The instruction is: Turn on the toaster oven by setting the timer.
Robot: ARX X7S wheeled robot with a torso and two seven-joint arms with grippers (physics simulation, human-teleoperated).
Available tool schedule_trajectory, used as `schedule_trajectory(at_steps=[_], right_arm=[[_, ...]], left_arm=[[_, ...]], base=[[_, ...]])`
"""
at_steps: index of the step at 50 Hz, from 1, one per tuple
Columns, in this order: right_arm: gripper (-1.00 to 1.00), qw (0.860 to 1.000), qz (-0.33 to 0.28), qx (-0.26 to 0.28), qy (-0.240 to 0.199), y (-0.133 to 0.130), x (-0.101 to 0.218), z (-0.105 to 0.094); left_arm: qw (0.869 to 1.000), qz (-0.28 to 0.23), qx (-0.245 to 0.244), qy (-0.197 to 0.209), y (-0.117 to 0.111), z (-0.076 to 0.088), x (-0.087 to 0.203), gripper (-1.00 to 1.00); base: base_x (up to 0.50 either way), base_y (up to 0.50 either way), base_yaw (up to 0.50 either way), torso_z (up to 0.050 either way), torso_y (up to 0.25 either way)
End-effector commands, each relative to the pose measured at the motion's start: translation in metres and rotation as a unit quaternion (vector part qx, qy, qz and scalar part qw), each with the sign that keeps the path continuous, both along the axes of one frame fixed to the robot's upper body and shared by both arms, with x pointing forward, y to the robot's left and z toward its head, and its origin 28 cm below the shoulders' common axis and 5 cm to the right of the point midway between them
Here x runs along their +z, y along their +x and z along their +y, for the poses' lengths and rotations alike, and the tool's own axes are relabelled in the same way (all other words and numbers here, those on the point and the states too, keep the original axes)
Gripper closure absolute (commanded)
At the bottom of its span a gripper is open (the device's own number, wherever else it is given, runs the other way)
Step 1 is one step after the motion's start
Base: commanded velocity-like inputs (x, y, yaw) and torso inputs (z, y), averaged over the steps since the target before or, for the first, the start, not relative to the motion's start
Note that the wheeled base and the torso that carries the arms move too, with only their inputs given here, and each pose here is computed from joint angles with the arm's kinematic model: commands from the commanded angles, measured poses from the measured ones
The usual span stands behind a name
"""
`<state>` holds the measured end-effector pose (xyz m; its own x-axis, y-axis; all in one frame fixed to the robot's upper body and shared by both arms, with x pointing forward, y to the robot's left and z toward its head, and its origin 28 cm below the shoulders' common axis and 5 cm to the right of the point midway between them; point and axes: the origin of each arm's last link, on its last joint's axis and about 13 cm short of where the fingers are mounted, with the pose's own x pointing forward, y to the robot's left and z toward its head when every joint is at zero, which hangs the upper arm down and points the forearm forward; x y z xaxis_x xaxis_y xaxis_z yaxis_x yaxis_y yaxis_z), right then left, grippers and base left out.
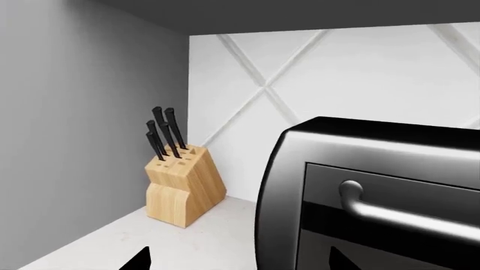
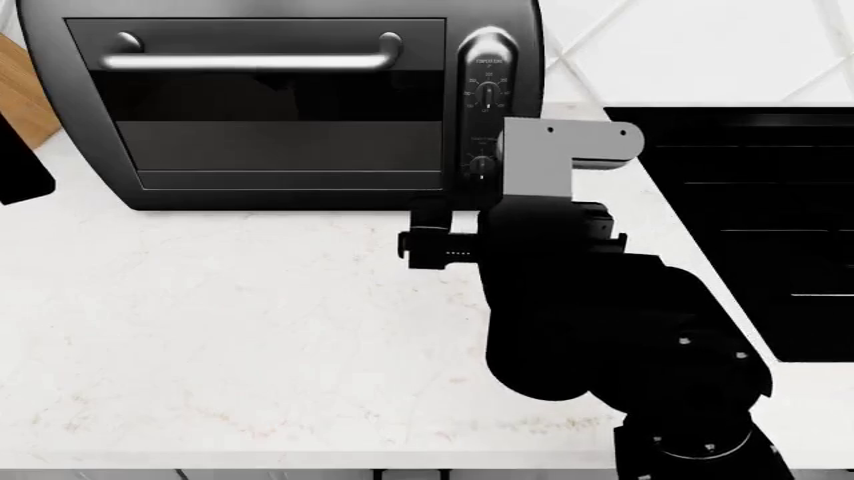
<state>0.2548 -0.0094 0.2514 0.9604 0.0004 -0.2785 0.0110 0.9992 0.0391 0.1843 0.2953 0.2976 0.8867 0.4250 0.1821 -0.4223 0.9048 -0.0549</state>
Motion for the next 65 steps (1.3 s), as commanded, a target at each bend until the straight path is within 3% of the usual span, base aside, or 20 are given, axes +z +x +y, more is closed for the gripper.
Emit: schedule_trajectory(at_steps=[1,5,8,13,23,36,65], right_arm=[[-1.00,1.000,0.000,-0.003,0.000,0.000,0.000,0.000],[-1.00,1.000,0.000,-0.003,0.000,0.000,0.000,0.000],[-1.00,0.999,-0.017,-0.034,-0.007,0.001,-0.007,0.004],[-1.00,0.993,-0.100,-0.046,-0.049,0.001,-0.009,0.008],[-1.00,0.989,-0.122,-0.060,-0.062,0.008,-0.018,0.008],[-1.00,0.993,-0.096,-0.033,-0.057,0.008,-0.020,0.010],[-1.00,0.997,-0.039,-0.038,-0.050,0.021,-0.031,0.017]], left_arm=[[1.000,0.000,0.000,0.000,0.000,0.000,0.000,-1.00],[1.000,0.000,0.000,0.000,0.000,0.000,0.000,-1.00],[1.000,-0.001,0.003,0.000,-0.001,0.002,-0.001,-1.00],[1.000,0.004,0.004,-0.004,0.000,0.002,-0.004,-1.00],[1.000,0.008,0.002,-0.004,-0.002,0.002,-0.005,-1.00],[1.000,0.010,0.001,-0.005,-0.002,0.002,-0.007,-1.00],[1.000,0.017,0.002,-0.012,-0.002,0.003,-0.010,-1.00]], base=[[0.00,0.00,0.00,0.000,0.000],[0.00,0.00,0.00,0.000,0.000],[0.00,0.00,0.00,0.000,0.000],[0.00,0.00,0.00,0.000,0.000],[0.00,0.00,0.00,0.000,0.000],[0.00,0.00,0.00,0.000,0.000],[0.00,0.00,0.00,0.000,0.000]])
